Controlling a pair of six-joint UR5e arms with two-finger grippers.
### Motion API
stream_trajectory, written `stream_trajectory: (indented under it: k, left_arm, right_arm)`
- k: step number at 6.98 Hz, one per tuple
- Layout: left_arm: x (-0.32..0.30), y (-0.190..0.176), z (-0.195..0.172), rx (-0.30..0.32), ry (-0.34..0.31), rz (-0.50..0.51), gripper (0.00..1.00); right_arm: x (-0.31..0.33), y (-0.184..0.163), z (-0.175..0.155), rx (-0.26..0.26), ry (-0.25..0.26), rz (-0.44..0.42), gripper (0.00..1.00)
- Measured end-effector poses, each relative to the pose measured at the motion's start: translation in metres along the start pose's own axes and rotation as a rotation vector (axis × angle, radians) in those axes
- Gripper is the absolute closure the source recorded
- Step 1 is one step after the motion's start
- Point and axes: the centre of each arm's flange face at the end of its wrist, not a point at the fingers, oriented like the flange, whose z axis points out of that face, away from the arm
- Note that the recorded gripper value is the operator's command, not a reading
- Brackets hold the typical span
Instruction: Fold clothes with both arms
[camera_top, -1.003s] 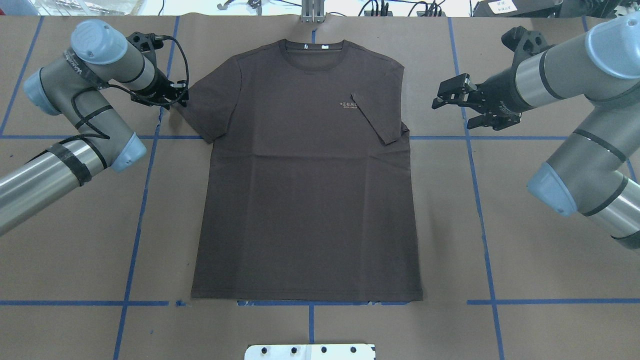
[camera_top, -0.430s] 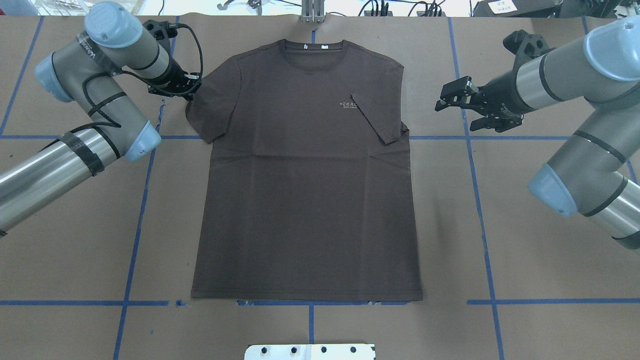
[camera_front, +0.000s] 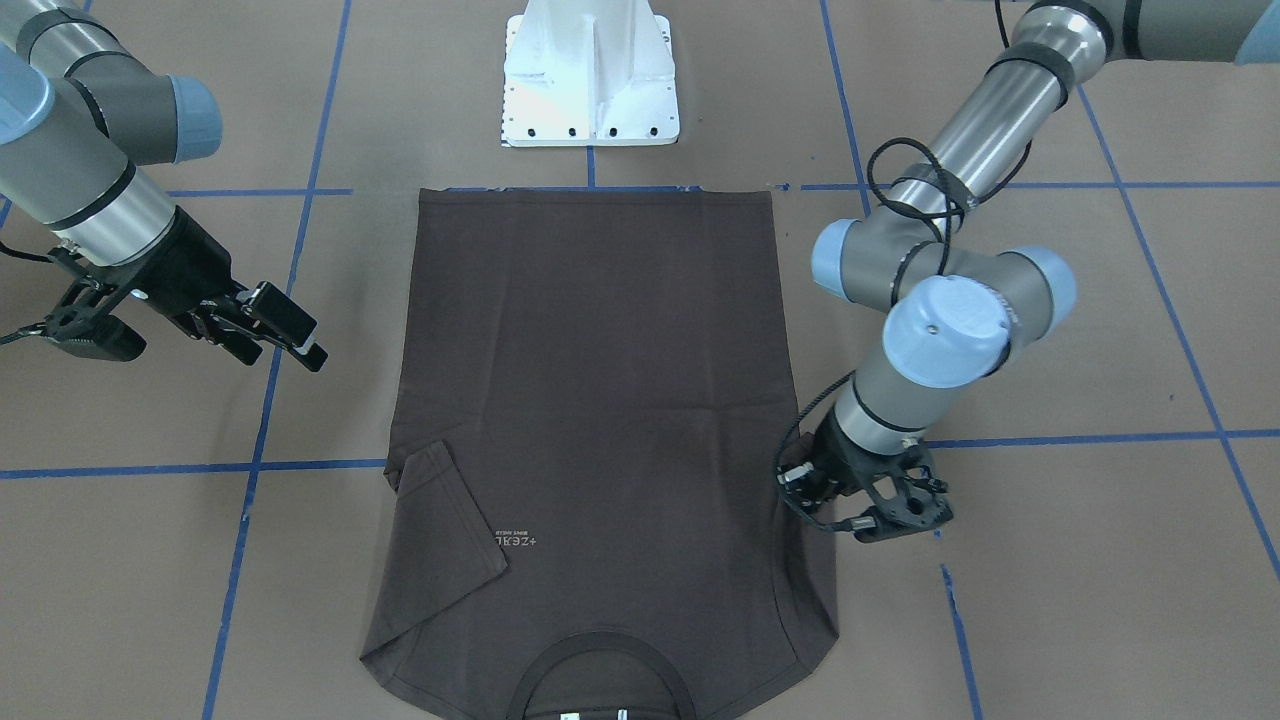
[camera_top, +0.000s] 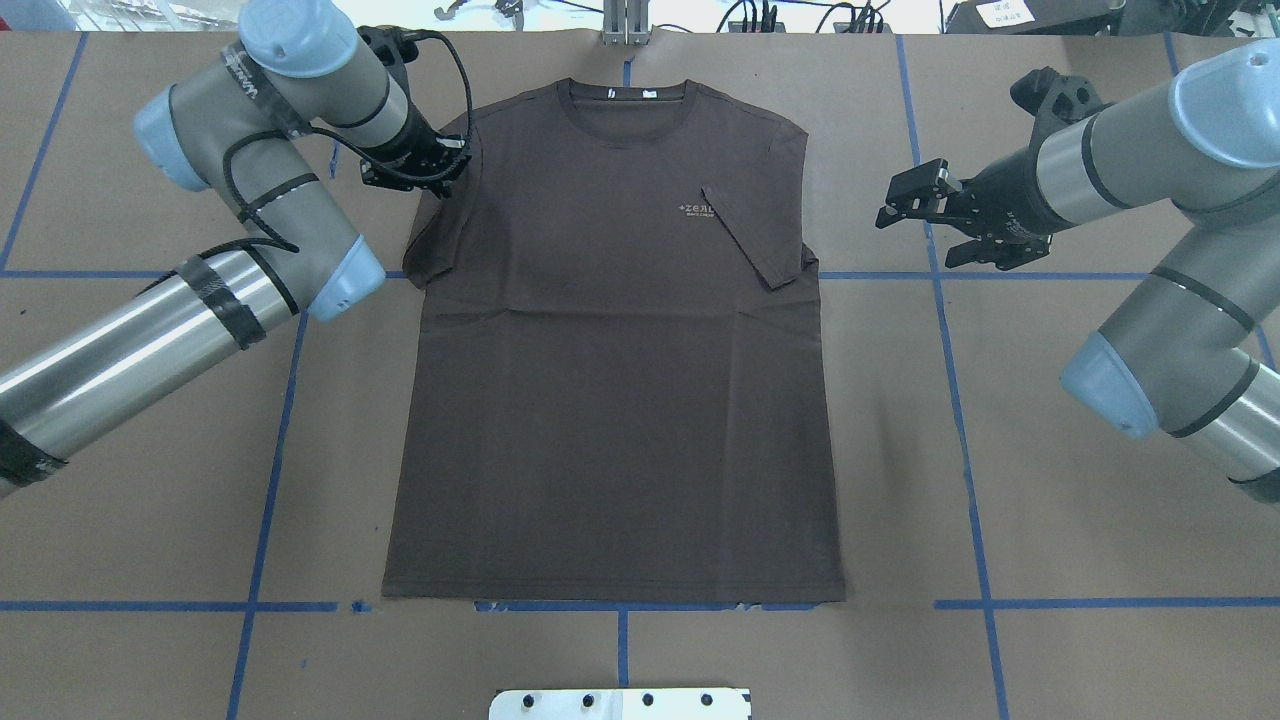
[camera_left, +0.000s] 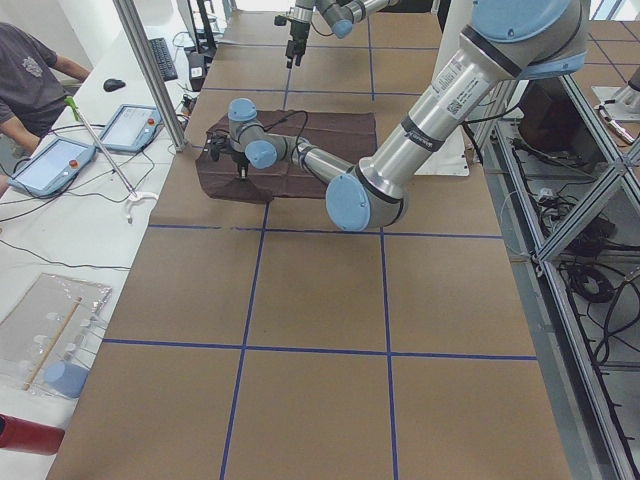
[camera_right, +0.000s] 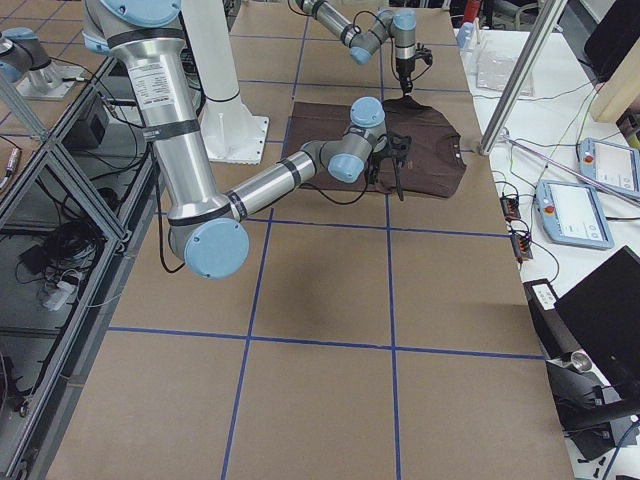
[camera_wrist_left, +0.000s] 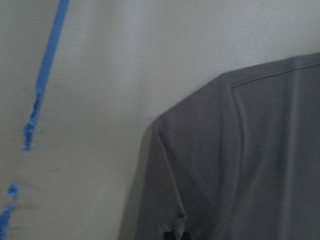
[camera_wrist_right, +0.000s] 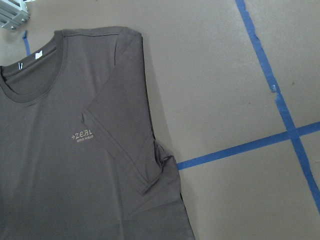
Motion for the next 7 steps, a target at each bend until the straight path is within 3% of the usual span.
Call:
stream_trajectory:
  k: [1,2,3,5,7]
  left_arm:
    - [0.028,0.000,0.010,-0.003,0.003,-0.031,0.54]
    - [0.047,-0.004,0.017,0.006,0.012,-0.056,0.41]
    - [0.056,-0.007,0.020,0.015,0.028,-0.064,0.32]
    - [0.070,0.003,0.009,0.021,0.086,-0.081,0.30]
    - [0.067,0.067,-0.023,-0.014,0.198,-0.051,0.30]
  right_arm:
    - [0.001,0.000,0.004,-0.004,0.005,0.004,0.00]
    - [0.002,0.000,0.006,-0.007,0.008,0.007,0.00]
    - [0.000,0.002,0.007,-0.011,0.007,0.006,0.00]
    - [-0.011,0.035,0.012,-0.053,-0.009,0.021,0.00]
    - [-0.006,0.134,0.034,-0.083,0.016,0.078,0.02]
